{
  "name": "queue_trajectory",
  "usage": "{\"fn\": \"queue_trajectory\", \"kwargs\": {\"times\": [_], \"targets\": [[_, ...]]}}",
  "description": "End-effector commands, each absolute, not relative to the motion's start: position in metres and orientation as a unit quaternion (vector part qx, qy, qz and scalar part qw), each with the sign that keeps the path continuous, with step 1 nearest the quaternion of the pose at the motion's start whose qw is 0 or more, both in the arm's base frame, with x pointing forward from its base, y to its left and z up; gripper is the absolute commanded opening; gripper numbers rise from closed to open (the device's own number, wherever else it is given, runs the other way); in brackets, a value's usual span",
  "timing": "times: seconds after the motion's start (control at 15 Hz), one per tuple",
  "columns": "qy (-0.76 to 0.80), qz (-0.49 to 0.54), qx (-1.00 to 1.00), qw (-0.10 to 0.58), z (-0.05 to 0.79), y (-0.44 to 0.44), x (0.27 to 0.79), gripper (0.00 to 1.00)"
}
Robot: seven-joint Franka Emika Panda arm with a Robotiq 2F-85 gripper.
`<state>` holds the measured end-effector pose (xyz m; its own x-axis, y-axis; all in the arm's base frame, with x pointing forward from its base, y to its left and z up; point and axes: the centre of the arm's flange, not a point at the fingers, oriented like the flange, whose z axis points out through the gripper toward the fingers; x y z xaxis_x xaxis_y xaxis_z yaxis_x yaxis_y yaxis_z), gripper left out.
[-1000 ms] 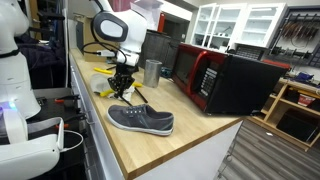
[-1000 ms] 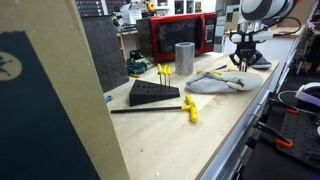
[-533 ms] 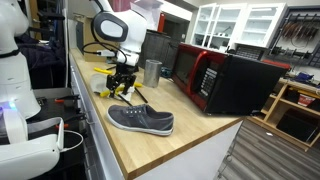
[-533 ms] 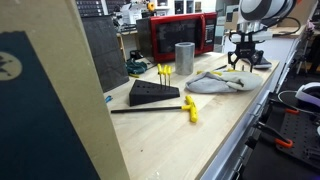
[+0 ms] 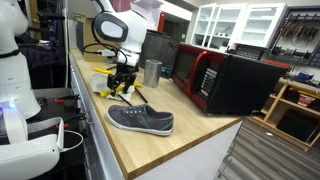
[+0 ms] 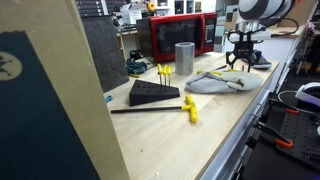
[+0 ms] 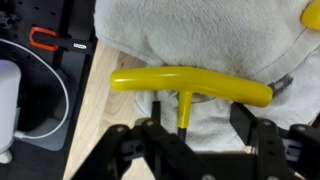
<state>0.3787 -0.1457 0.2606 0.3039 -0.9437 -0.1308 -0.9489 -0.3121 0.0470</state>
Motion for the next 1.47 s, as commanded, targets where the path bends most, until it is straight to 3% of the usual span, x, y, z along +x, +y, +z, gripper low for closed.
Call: {"fn": "queue_trajectory", "kwargs": {"times": [0.0,0.33,0.47,0.53,1.0,1.07,1.13,1.2,1.27,1.4], "targets": [[0.581,0.067,-0.811,0.023,0.256,-0.143,0.388,0.42],[0.579,0.065,-0.812,0.025,0.259,-0.144,0.388,0.05],[0.577,0.060,-0.814,0.027,0.265,-0.144,0.387,0.00],[0.576,0.055,-0.815,0.028,0.269,-0.145,0.386,0.04],[0.580,0.029,-0.813,0.036,0.289,-0.152,0.381,0.04],[0.580,0.027,-0.813,0.037,0.291,-0.152,0.381,0.14],[0.578,0.026,-0.814,0.038,0.292,-0.152,0.381,0.41],[0.571,0.021,-0.820,0.039,0.292,-0.151,0.382,0.05],[0.568,0.017,-0.822,0.038,0.293,-0.151,0.383,0.07],[0.561,0.012,-0.826,0.041,0.296,-0.152,0.384,0.00]]}}
